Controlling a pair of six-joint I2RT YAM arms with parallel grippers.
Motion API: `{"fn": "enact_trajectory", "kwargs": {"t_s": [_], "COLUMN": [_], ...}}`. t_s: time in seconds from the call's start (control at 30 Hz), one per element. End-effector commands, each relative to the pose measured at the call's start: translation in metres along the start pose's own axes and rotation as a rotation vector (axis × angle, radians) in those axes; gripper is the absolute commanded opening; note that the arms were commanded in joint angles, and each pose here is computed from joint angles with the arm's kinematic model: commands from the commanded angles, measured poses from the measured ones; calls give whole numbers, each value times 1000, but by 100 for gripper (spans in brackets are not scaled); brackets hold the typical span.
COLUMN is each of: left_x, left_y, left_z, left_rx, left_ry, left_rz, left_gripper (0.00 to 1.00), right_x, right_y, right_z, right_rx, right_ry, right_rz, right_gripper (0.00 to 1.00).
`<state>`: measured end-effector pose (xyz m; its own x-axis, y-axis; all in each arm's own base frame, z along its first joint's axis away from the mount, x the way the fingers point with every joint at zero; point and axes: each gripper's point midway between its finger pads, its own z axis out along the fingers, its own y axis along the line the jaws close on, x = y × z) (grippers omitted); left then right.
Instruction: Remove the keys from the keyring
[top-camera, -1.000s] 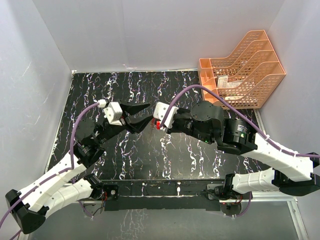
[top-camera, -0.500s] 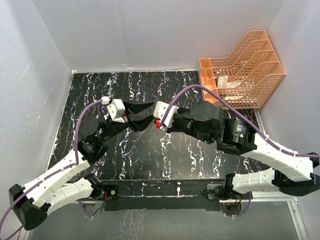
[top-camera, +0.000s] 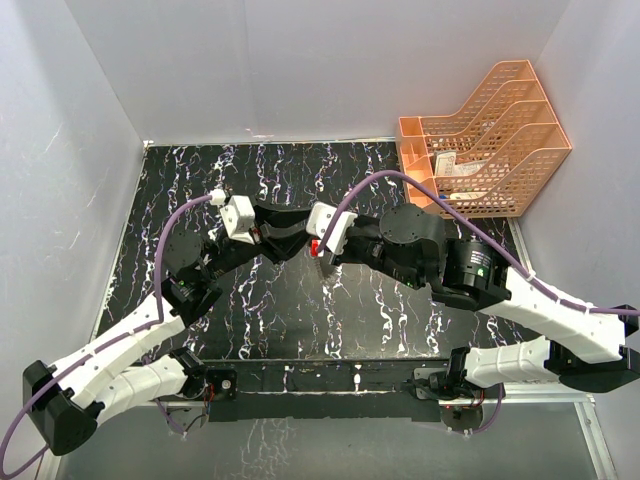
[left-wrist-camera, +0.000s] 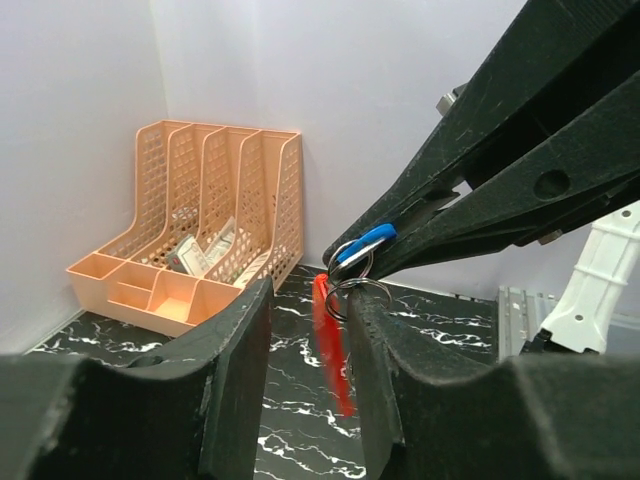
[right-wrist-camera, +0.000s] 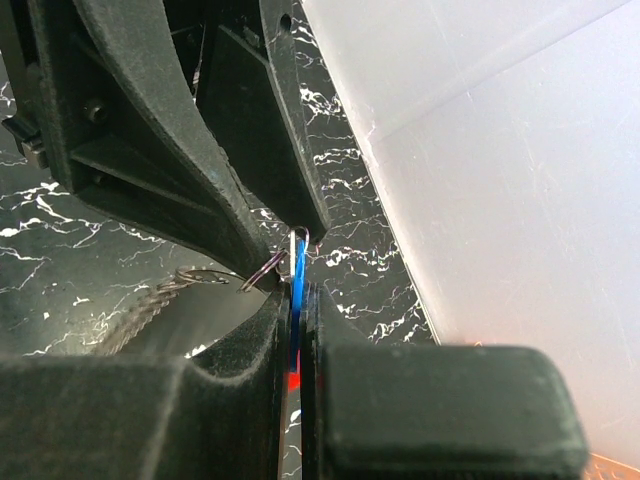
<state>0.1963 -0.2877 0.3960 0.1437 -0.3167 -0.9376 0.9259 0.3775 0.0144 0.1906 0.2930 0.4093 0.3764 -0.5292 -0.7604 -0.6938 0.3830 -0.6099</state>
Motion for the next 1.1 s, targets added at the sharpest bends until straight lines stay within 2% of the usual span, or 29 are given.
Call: {"fn": "enact_trajectory", "kwargs": {"t_s": [0.0, 0.07, 0.17, 0.23, 0.37, 0.47, 0.63, 1.07], "left_x": [-11, -12, -11, -11, -2, 2, -11, -26], "left_y": [-11, -11, -11, -13, -3, 13, 32, 50], "left_z": [1, 2, 3, 5, 9, 6, -6, -5], "left_rx": [51, 55, 59, 71, 30, -62, -190, -285], "left_ry": [-54, -58, -50, -47, 4, 31, 4, -79], "left_rz": [-10, -13, -15, -16, -23, -7, 46, 73], "left_gripper": [37, 37, 29, 22, 0, 0, 0, 0], "right_x": [-27, -27, -28, -28, -29, -29, -30, -27], "right_y": [-19, -19, -20, -20, -23, -25, -28, -20], "right_z": [-8, -8, -8, -9, -10, -13, -16, -5], "right_rx": [70, 71, 74, 77, 90, 100, 115, 86], "right_ry": [-117, -118, -122, -125, -128, -135, -146, -119], "right_rz": [42, 43, 45, 47, 51, 55, 61, 56], "right_gripper": [0, 0, 0, 0, 0, 0, 0, 0]}}
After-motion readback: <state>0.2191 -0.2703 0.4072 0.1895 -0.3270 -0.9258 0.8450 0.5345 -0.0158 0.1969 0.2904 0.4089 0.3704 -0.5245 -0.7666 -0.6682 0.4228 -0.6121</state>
